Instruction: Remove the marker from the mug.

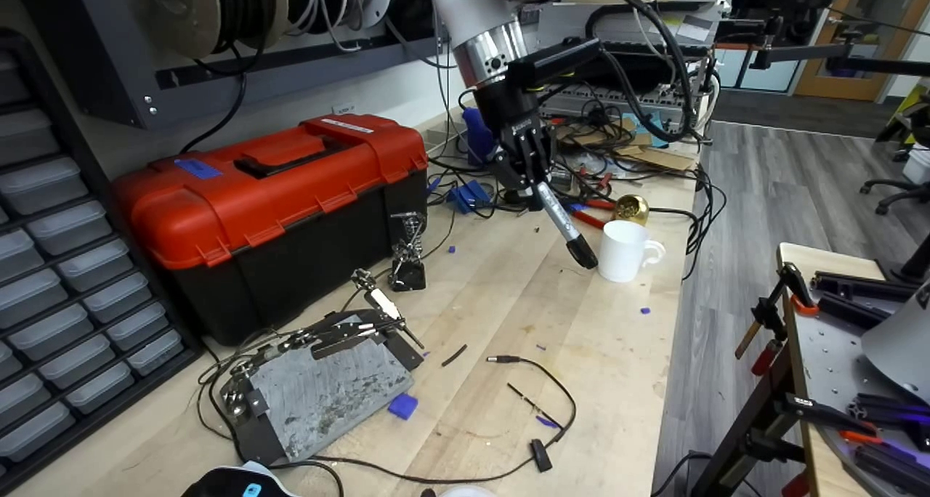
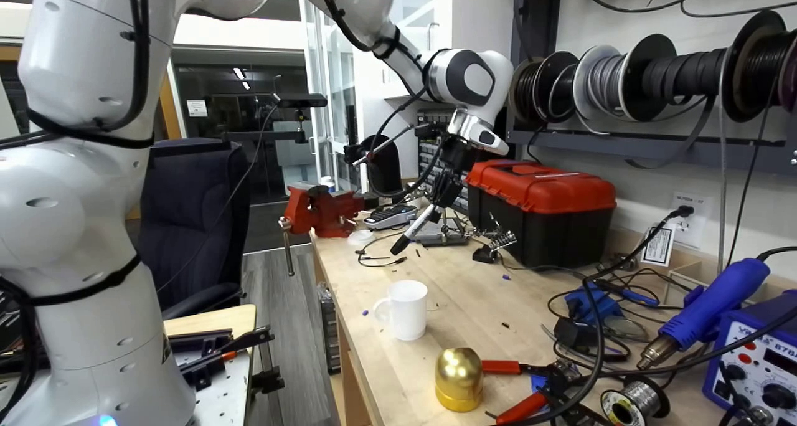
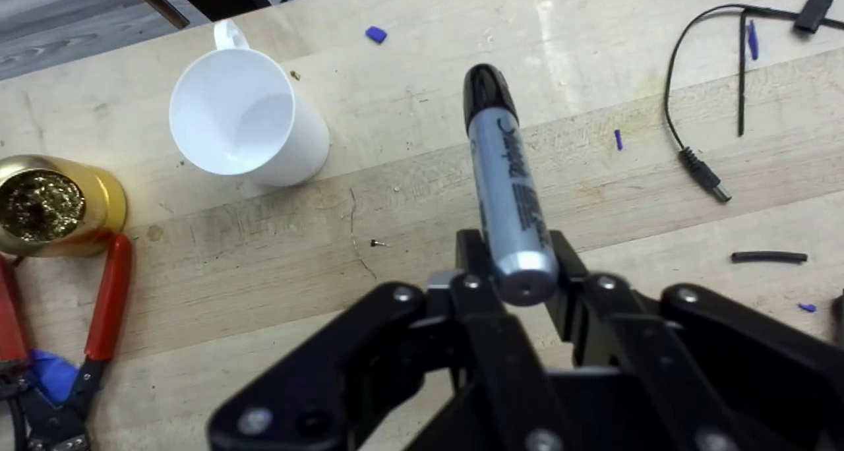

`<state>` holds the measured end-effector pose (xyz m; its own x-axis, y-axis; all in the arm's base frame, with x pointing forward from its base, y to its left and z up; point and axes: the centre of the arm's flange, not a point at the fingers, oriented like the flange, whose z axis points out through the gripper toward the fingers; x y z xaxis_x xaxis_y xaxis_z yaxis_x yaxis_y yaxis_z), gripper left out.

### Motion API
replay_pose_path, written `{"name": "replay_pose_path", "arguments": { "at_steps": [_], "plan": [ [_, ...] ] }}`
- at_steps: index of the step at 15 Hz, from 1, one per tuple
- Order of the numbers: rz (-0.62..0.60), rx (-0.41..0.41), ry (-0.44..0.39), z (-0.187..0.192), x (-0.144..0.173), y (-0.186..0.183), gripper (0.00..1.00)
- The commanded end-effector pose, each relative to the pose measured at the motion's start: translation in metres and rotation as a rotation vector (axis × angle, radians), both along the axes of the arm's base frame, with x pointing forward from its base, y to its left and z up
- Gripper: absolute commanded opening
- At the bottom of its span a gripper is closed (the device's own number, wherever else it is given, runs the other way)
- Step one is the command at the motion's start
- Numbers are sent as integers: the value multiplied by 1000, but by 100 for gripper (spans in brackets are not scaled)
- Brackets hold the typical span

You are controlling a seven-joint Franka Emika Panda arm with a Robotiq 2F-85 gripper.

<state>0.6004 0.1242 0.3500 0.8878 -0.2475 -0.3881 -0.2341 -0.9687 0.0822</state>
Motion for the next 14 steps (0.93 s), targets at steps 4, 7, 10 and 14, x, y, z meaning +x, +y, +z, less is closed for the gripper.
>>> {"name": "replay_pose_path", "arguments": {
  "at_steps": [4,7,10,14],
  "plan": [
    [61,4,125,-29,30,16,4],
    [70,-4,131,-46,30,16,42],
    [51,-4,118,-55,22,15,37],
    [40,0,103,-54,16,12,80]
  ]
}}
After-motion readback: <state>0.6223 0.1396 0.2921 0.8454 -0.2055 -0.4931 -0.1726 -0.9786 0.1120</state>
